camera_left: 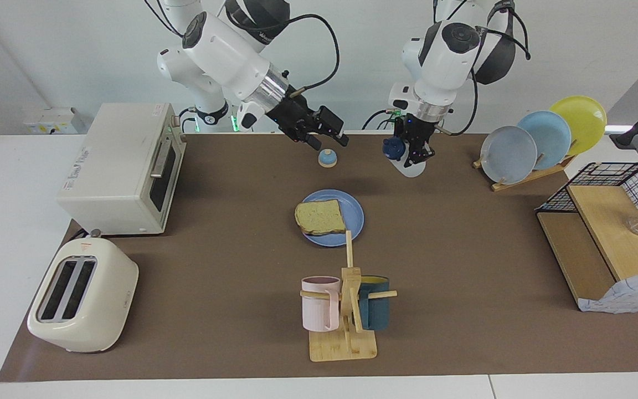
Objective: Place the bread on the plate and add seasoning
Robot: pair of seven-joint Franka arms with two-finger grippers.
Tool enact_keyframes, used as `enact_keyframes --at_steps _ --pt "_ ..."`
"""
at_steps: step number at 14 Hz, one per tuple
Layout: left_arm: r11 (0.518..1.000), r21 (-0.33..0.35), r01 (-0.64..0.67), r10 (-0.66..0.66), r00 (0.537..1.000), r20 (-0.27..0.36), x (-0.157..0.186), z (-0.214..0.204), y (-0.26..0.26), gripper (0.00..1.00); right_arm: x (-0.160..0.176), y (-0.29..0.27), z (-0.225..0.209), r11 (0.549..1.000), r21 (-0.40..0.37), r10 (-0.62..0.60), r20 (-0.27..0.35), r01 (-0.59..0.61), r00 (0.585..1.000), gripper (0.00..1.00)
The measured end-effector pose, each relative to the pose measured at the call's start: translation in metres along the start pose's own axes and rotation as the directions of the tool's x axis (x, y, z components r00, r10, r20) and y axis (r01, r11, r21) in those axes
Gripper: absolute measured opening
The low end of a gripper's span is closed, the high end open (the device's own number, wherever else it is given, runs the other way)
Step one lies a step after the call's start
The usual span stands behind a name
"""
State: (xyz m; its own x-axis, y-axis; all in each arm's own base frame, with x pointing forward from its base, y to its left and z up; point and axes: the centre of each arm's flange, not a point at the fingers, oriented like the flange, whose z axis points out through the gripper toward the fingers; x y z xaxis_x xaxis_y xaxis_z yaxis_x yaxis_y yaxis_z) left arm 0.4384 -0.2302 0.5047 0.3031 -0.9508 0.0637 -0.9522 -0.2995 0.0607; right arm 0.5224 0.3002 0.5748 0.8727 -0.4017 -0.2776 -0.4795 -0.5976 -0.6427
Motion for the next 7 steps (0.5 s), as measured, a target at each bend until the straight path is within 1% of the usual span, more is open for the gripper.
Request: enact_keyframes --at_steps 1,2,3,4,5,6,7 --pt "1.0 -0.004 -0.016 0.016 1.0 -0.002 0.001 0.0 0.001 0.41 -0.005 -0.003 0.004 1.0 0.003 -0.003 0.002 0.003 1.0 0.85" --pt "1.0 -0.011 -0.027 0.027 1.0 -0.007 0.002 0.001 0.003 0.41 -0.015 -0.007 0.012 1.0 0.005 -0.007 0.007 0.007 1.0 0.84" --pt "0.999 -0.018 -0.035 0.034 0.999 -0.012 0.003 0.001 0.004 0.41 -0.027 -0.013 0.021 1.0 0.01 -0.011 0.009 0.011 1.0 0.75" --pt "0.999 -0.023 -0.043 0.042 0.999 -0.016 0.004 0.001 0.005 0.41 -0.041 -0.018 0.032 1.0 0.013 -0.02 0.015 0.02 1.0 0.7" --pt "0.998 -0.025 -0.051 0.05 0.999 -0.017 0.004 0.001 0.005 0.41 -0.055 -0.022 0.043 0.999 0.014 -0.03 0.022 0.03 0.999 0.7" --pt "0.998 -0.027 -0.059 0.058 0.998 -0.019 0.005 0.001 0.006 0.41 -0.065 -0.025 0.052 0.999 0.015 -0.041 0.025 0.04 0.999 0.66" --pt "0.997 -0.031 -0.068 0.067 0.998 -0.021 0.006 0.001 0.007 0.41 -0.07 -0.025 0.058 0.999 0.013 -0.047 0.027 0.047 0.999 0.66"
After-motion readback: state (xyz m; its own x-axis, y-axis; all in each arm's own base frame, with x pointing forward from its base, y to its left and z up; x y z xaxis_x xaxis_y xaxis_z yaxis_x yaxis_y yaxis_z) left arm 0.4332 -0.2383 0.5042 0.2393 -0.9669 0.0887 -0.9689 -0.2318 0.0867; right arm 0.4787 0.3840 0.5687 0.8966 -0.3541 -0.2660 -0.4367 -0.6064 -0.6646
